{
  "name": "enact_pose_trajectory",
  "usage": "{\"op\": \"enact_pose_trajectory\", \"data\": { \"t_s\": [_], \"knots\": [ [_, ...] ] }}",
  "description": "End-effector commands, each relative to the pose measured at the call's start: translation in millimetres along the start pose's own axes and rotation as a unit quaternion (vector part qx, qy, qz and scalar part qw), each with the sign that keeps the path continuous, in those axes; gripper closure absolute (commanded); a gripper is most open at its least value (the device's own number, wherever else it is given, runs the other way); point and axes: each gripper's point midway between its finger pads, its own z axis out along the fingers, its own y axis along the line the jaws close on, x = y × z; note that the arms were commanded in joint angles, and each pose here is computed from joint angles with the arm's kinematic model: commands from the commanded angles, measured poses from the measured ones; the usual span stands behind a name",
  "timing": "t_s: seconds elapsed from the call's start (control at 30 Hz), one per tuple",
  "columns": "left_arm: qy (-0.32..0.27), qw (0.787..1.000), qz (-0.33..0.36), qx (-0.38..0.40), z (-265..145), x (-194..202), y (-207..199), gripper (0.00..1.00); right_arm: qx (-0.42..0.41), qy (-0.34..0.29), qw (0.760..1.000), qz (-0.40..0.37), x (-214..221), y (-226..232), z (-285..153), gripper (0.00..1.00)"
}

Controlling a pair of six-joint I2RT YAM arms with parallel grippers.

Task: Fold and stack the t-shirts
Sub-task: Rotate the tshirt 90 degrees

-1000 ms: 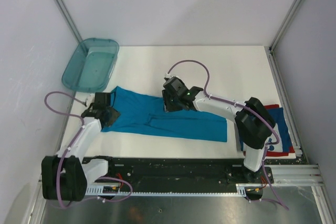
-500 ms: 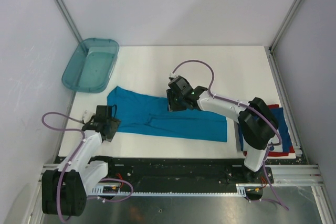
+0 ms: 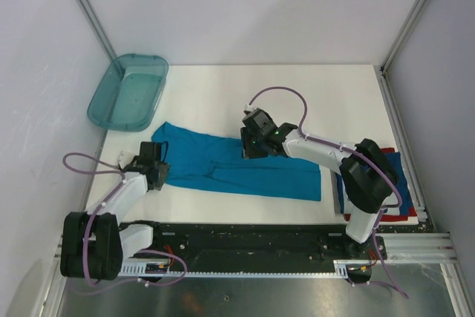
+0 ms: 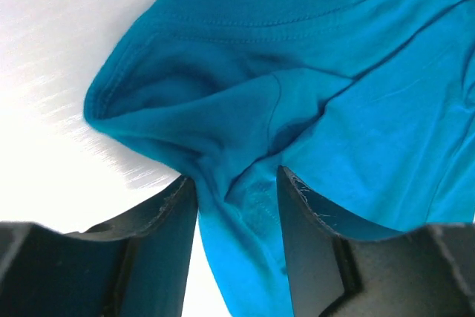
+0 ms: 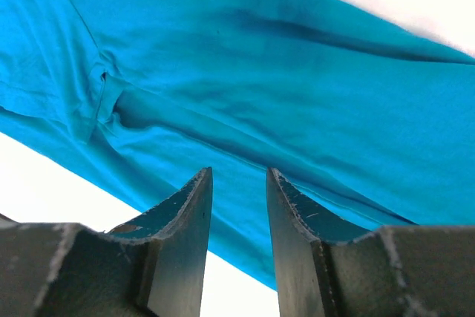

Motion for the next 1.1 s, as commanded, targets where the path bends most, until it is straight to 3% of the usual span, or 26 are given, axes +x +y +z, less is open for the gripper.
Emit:
{"op": "enact_pose_trajectory", "data": {
  "t_s": [0.0,0.17,0.43,0.73,1.07],
  "knots": [
    [-0.019,0.999,0.035,-0.019,6.8,-6.5,-7.3,0.51,-0.010,-0.034,0.999,-0.001,-19.1,1.9,-17.9,0.61],
    [-0.022,0.990,0.138,-0.031,13.6,-3.7,-25.2,0.59,0.001,-0.037,0.999,0.007,-22.7,-10.1,-19.2,0.61],
    [-0.028,0.961,0.276,-0.007,17.1,5.6,-84.0,0.64,0.033,-0.047,0.998,0.031,-29.1,-47.8,-23.0,0.61],
    [-0.008,0.923,0.383,0.044,33.9,31.7,-173.7,0.65,0.063,-0.060,0.994,0.071,-32.0,-95.2,-34.7,0.61],
    [0.031,0.860,0.484,0.157,57.4,67.7,-291.2,0.67,0.095,-0.080,0.986,0.110,-36.8,-141.5,-50.2,0.61]
  ]
}}
